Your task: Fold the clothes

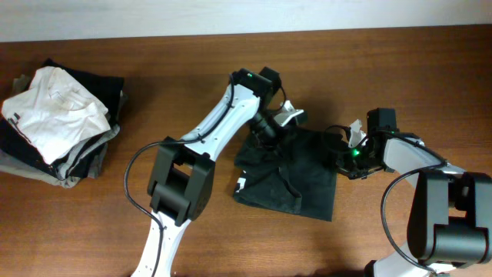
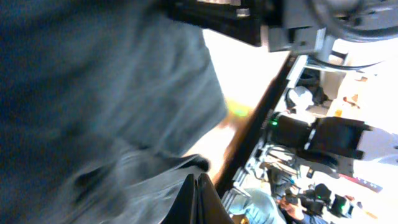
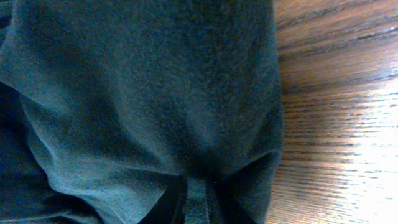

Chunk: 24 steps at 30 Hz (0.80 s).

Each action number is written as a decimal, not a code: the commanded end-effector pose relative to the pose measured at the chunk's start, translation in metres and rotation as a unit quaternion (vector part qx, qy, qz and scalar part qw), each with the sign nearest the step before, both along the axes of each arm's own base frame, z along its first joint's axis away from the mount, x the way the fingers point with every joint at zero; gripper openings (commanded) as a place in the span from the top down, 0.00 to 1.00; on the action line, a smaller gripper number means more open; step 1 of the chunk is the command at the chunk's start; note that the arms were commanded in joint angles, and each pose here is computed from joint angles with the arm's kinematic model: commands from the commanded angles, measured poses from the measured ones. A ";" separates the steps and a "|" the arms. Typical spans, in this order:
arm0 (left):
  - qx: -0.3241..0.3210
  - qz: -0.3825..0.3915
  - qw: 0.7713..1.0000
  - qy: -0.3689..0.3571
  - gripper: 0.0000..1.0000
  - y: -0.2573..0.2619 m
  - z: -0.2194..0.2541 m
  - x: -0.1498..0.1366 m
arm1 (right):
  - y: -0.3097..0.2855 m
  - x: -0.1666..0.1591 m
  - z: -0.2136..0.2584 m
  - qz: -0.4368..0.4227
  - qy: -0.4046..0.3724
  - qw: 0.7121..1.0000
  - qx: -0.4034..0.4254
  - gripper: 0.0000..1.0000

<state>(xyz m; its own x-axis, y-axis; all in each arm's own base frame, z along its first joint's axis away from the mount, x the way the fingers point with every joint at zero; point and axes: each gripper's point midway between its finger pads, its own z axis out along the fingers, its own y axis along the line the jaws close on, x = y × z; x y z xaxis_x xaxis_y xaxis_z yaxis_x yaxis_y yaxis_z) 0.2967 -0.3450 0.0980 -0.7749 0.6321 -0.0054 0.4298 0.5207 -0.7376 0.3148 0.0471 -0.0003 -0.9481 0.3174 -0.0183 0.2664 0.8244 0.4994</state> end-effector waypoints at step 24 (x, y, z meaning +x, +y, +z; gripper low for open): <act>0.031 0.110 0.991 0.072 0.89 0.069 -0.022 0.036 | -0.007 -0.035 -0.035 0.001 0.077 0.996 -0.038 0.71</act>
